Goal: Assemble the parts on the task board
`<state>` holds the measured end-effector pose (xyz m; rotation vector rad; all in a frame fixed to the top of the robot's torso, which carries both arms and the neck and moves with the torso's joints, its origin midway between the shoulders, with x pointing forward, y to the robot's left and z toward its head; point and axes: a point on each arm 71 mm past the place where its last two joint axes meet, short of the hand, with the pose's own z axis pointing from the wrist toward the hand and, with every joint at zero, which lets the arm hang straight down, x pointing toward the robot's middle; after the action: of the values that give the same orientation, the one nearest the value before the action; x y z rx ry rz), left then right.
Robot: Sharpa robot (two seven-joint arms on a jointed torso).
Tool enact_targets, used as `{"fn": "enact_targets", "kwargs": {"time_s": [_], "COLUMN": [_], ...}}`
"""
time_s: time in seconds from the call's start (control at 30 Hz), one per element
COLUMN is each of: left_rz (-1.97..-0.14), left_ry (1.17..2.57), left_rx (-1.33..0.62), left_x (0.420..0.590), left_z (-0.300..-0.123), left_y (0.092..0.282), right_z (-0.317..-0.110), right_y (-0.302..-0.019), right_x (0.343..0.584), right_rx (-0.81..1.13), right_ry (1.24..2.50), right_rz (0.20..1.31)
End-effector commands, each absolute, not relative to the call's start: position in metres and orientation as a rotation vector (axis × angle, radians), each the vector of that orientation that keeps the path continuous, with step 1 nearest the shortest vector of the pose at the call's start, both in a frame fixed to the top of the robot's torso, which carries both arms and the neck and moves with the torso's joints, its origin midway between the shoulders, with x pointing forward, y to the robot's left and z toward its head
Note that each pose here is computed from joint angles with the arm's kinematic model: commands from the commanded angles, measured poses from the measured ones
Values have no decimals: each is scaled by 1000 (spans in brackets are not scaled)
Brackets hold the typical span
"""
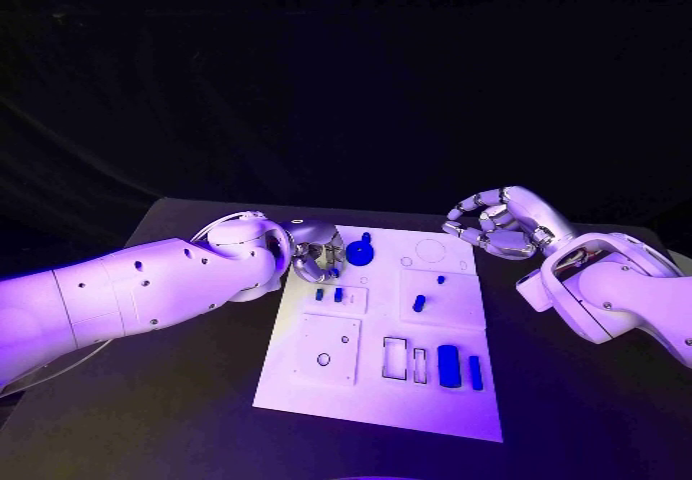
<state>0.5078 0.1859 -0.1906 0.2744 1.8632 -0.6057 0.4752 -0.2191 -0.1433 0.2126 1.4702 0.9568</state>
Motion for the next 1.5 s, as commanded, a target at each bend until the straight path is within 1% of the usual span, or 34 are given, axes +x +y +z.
{"fn": "enact_targets", "kwargs": {"time_s": [0.03, 1.13, 1.33, 1.5], "left_rz": [-585, -586, -563, -580], "left_ry": [1912, 1893, 1876, 1842], "left_rx": [278, 252, 231, 159], "left_x": [507, 510, 512, 515], "left_z": [-195, -194, -193, -189], "left_y": [186, 190, 197, 210], "right_z": [-143, -144, -146, -151], "right_y": [-218, -219, -221, -223], "right_x": [474, 475, 477, 478], "right_rx": [204, 207, 217, 189], "right_ry": [1467, 1469, 1496, 1560], "right_rz": [963, 958, 941, 906]}}
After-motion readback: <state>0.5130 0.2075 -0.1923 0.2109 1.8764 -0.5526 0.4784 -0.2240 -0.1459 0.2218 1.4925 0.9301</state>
